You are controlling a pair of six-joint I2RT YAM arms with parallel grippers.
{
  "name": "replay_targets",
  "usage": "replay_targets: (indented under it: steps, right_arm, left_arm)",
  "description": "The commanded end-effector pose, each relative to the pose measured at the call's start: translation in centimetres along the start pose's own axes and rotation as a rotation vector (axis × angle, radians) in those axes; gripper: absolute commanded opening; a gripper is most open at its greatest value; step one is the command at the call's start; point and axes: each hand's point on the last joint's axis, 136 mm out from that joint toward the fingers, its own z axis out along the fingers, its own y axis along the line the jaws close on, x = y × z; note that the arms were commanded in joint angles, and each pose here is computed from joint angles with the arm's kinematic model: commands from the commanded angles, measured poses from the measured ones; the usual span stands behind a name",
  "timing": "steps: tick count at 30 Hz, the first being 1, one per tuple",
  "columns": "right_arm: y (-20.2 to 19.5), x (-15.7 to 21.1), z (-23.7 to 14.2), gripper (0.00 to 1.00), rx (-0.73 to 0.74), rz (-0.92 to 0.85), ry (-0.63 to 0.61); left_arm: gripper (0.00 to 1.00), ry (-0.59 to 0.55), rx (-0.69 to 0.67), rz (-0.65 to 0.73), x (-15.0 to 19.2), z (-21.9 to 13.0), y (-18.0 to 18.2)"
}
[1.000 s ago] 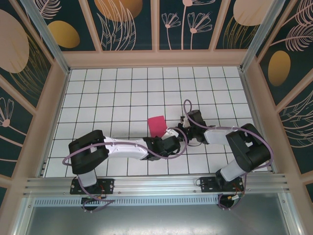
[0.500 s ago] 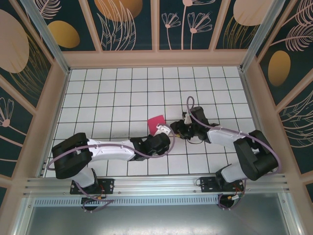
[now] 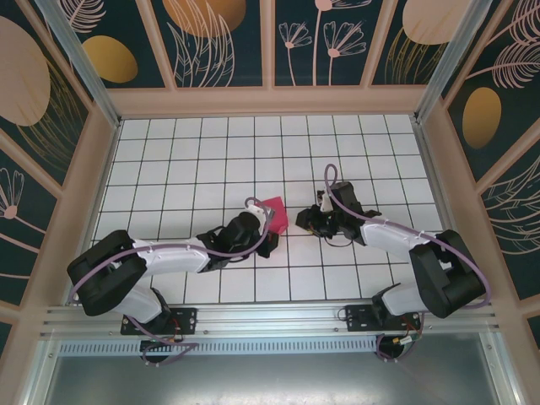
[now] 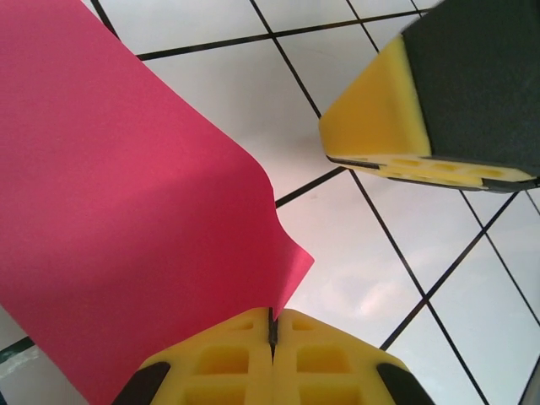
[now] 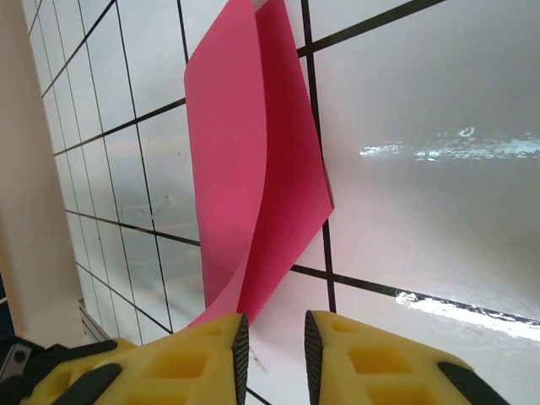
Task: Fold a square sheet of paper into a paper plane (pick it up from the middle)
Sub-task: Third fold the triangle at the center of the table.
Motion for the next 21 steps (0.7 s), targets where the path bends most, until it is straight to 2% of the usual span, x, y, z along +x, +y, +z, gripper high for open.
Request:
replay_targets:
  steps: [1,12,21]
  right_arm:
    - [0.5,-0.9,0.0,0.23,0.001,-0.021,-0.015]
    - [0.7,-0.9,3.4,0.08,0.034,-0.028,0.038]
    - [1.4,-0.8,5.6,0.07,0.011,-0.030,0.060]
  left_arm:
    - [0.00,-0.001,0.143,-0.053,-0.7,-0.2,-1.6]
    - [0.00,-0.011,0.141,-0.114,-0.9,-0.7,0.9]
    - [0.00,-0.019,0.158,-0.159,-0.2,-0.7,1.3]
